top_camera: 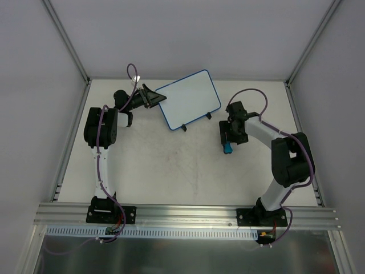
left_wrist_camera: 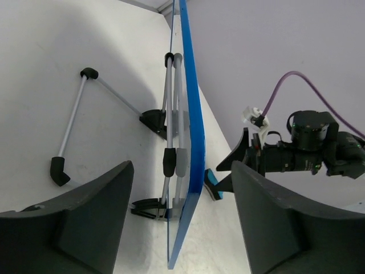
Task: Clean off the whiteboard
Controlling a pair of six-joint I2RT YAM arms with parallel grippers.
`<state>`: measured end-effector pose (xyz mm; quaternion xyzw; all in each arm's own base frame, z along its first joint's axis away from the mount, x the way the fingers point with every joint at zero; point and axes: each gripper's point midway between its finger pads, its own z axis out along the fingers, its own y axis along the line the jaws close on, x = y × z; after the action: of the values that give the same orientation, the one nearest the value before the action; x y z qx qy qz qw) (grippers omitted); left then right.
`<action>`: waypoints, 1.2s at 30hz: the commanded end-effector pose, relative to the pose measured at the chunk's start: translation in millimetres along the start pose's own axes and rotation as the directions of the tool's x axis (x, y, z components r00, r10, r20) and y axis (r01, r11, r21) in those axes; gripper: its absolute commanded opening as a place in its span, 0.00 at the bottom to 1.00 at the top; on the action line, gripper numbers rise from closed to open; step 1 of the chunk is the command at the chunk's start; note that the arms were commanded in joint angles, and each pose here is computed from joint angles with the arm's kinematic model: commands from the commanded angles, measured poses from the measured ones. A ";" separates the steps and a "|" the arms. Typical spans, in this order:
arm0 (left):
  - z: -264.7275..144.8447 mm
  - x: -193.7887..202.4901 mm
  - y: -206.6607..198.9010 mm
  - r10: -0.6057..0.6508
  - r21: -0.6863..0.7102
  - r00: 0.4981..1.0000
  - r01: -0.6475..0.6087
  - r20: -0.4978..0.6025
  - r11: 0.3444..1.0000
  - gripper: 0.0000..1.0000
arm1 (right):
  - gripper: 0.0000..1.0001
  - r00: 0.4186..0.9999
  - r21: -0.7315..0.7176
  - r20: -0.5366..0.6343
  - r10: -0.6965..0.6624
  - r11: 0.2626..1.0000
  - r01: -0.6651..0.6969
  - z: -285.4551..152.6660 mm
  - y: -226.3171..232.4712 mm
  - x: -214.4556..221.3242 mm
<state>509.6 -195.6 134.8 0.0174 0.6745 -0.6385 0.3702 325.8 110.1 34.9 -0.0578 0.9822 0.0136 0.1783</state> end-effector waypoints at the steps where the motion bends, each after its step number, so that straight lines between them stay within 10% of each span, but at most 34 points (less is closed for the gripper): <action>1: -0.4 -22.7 -56.7 0.273 0.140 0.959 -0.282 0.081 0.949 0.86 | 0.73 0.996 -0.022 0.088 -0.013 1.000 0.015 -17.4 0.1 -14.3; 3: -2.9 -25.0 -56.8 0.273 0.130 0.957 -0.284 0.098 0.950 0.99 | 0.73 0.994 -0.028 0.113 -0.009 1.000 0.012 -21.4 0.1 -17.4; 26: -52.8 -34.6 -69.5 0.238 0.071 0.951 -0.257 0.199 0.964 0.99 | 0.99 0.866 -0.018 0.500 0.016 1.000 -0.008 -120.2 -27.6 -29.9; 36: -69.8 -22.3 -92.7 0.187 0.067 0.963 -0.203 0.193 0.977 0.99 | 0.99 0.693 -0.021 0.695 0.192 0.968 -0.248 -151.3 -87.1 -28.3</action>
<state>465.8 -141.5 139.6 -0.0949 0.6891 -0.6209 0.3614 305.1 37.0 168.2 0.0329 0.8774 0.0276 0.4779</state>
